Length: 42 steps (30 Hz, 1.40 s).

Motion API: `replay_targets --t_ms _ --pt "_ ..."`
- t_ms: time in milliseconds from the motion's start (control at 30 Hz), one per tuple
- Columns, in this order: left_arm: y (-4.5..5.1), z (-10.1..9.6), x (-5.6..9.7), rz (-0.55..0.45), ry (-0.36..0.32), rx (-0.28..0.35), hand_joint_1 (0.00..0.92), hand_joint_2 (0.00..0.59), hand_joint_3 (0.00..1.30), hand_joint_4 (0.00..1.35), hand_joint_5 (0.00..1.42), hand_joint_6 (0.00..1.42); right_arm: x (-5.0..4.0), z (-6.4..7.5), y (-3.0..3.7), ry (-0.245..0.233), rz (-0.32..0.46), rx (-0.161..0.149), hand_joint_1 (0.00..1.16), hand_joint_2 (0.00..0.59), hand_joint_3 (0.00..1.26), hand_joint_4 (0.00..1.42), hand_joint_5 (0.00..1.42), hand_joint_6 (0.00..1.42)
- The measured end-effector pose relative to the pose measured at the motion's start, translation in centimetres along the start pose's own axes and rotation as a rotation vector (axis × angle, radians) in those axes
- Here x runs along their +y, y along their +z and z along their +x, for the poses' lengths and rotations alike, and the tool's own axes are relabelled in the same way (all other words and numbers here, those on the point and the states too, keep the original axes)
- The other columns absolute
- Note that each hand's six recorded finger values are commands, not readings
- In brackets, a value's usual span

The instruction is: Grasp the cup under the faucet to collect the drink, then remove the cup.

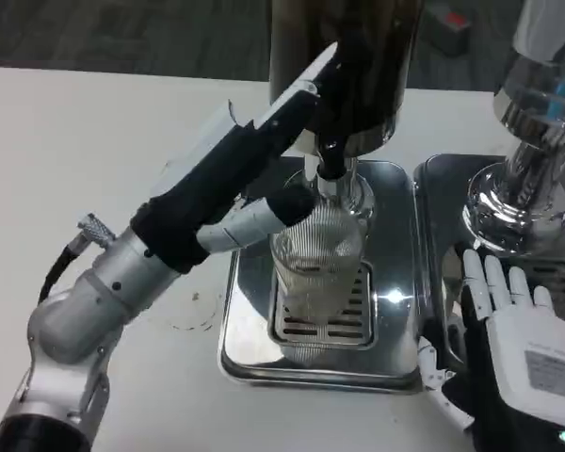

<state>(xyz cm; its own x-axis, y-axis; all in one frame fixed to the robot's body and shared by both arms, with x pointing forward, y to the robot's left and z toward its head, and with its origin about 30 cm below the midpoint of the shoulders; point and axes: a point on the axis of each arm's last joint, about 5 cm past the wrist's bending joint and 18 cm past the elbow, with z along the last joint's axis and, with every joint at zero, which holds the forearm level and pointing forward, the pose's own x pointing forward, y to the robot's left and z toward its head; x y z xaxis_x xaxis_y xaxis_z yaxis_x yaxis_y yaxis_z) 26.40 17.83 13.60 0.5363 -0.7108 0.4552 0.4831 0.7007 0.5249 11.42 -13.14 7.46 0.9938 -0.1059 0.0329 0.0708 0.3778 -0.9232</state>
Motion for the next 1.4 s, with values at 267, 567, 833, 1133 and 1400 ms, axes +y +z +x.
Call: replay_targets --t_ms 267,567,833,1133,1400 --pt "0.30 0.6 -0.3 0.069 -0.070 -0.039 0.000 0.112 0.00 0.00 0.04 0.00 0.03 -0.1 -0.08 0.001 0.000 0.006 0.33 0.544 0.00 0.00 0.00 0.00" --pt "0.55 0.7 -0.4 0.121 -0.107 -0.044 0.000 0.110 0.00 0.00 0.05 0.00 -0.01 0.0 -0.12 -0.001 0.003 0.007 0.33 0.544 0.00 0.00 0.00 0.00" --pt "1.13 1.0 -0.4 0.230 -0.172 -0.056 0.000 0.114 0.00 0.00 0.06 0.00 -0.07 0.1 -0.11 -0.006 0.006 0.007 0.33 0.544 0.00 0.00 0.00 0.00" --pt "1.36 1.2 -0.6 0.285 -0.190 -0.060 0.000 0.115 0.01 0.00 0.07 0.00 -0.10 0.2 -0.07 -0.005 0.053 0.028 0.35 0.518 0.01 0.00 0.00 0.00" --pt "1.34 1.2 -0.7 0.293 -0.186 -0.059 0.000 0.115 0.02 0.00 0.07 0.00 -0.90 0.7 -0.52 0.017 0.390 0.063 0.55 0.341 0.00 0.00 0.00 0.07"
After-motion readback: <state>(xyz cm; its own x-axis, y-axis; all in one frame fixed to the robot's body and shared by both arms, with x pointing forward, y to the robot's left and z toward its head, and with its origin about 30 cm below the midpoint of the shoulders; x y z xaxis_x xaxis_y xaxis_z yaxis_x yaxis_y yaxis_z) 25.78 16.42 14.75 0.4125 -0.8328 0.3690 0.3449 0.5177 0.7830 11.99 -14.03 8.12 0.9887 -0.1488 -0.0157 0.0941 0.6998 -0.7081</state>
